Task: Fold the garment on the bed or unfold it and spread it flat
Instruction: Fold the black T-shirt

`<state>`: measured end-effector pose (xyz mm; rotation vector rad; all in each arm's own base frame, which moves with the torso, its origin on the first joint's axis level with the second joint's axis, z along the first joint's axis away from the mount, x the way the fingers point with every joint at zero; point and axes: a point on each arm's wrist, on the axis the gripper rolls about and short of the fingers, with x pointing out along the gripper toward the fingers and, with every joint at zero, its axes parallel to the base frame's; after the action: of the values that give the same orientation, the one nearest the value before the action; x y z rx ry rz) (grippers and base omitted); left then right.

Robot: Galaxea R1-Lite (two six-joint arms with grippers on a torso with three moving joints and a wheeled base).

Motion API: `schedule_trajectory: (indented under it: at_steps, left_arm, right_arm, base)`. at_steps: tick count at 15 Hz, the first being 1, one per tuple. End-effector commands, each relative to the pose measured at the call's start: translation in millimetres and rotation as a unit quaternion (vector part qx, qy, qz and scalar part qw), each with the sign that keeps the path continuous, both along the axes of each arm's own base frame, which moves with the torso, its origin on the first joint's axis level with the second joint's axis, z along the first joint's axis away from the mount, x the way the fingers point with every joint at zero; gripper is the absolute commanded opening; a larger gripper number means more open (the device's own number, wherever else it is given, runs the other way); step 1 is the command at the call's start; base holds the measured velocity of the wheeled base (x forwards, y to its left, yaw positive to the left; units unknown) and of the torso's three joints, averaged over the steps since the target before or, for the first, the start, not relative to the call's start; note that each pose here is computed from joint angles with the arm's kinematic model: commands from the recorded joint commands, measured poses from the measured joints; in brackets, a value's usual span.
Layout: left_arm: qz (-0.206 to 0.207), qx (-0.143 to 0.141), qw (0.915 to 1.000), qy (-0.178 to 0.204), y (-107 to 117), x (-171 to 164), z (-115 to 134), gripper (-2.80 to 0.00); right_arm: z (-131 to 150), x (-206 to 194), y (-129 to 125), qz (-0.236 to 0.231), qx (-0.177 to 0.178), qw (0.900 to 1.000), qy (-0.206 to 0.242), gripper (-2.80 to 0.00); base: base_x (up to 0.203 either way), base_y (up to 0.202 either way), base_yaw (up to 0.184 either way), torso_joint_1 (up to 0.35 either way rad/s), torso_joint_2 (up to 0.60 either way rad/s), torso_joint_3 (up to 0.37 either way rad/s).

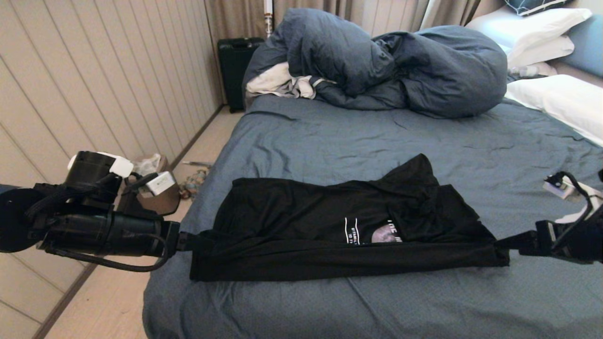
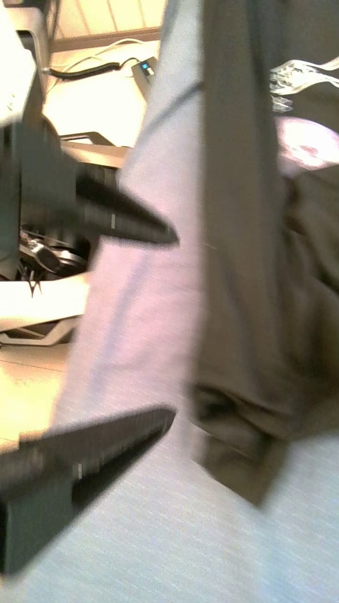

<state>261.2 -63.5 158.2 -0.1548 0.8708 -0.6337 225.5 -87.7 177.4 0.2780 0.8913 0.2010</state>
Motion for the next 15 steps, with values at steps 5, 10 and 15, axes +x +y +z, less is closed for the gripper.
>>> schedule_trajectory:
  at_steps: [5, 10, 15]
  left_arm:
    - [-0.001, 0.006, 0.9992, 0.039, -1, 10, -23, 0.00]
    - [-0.002, 0.010, 0.9985, 0.054, -2, 15, -32, 0.00]
    - [-0.002, 0.010, 0.9984, 0.056, -3, 16, -34, 0.00]
  right_arm:
    - [-23, -30, 20, 0.021, -0.011, 0.999, 0.023, -2.80]
    - [-63, 6, 22, 0.040, -0.033, 0.998, 0.023, -2.80]
    - [-68, 22, 27, 0.055, -0.041, 0.997, 0.032, -2.80]
  base:
    - [0.000, 0.000, 0.000, 0.000, 0.00, 0.000]
    - [0.000, 0.000, 0.000, 0.000, 0.00, 0.000]
    - [0.000, 0.000, 0.000, 0.000, 0.00, 0.000]
